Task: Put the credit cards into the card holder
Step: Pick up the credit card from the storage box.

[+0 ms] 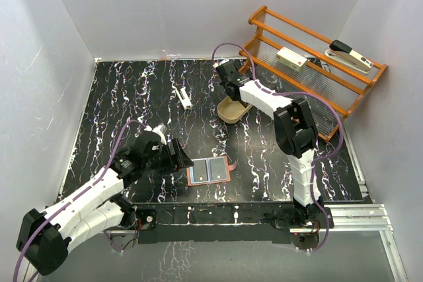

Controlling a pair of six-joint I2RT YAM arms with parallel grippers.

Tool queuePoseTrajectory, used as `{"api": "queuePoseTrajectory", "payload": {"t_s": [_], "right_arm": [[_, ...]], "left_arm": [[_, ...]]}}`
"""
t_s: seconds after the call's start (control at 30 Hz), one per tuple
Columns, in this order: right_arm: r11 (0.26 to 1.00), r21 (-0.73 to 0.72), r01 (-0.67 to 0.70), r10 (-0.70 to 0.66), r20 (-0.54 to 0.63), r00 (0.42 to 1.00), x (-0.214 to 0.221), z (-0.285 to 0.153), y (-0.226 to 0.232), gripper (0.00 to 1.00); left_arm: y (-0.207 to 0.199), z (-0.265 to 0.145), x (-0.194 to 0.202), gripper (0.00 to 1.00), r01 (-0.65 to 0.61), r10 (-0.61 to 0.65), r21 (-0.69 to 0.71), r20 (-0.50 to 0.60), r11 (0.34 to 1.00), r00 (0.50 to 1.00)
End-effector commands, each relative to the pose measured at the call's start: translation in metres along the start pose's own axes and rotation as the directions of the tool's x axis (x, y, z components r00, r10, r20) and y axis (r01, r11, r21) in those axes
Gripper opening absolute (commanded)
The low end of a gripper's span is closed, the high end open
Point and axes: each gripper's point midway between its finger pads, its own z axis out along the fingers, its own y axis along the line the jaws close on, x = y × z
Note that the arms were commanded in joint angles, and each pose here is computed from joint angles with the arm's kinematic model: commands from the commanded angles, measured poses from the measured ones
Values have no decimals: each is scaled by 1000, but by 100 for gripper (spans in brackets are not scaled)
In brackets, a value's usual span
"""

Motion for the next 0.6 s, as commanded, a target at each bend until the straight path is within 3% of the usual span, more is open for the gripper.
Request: {"api": "queuePoseTrajectory", "payload": {"t_s": [0.0, 0.07, 0.33, 0.57], "right_arm": [[982, -77, -173, 181, 114, 977, -43, -48, -27, 4], [970, -155, -187, 209, 135, 969, -45, -61, -16, 0], [877, -411, -249, 319, 111, 941, -41, -118, 12, 0], [630, -713, -308, 502, 71, 862, -34, -199, 46, 0]], "left_arm": [[-9, -7, -1, 75, 7, -7, 24, -3, 1000, 1000], [-12, -7, -1, 76, 12, -11, 34, -6, 999, 1000], [-26, -12, -7, 85, -21, 22, 59, -14, 998, 1000], [-44, -14, -17, 86, -13, 10, 128, 22, 992, 1000]]}}
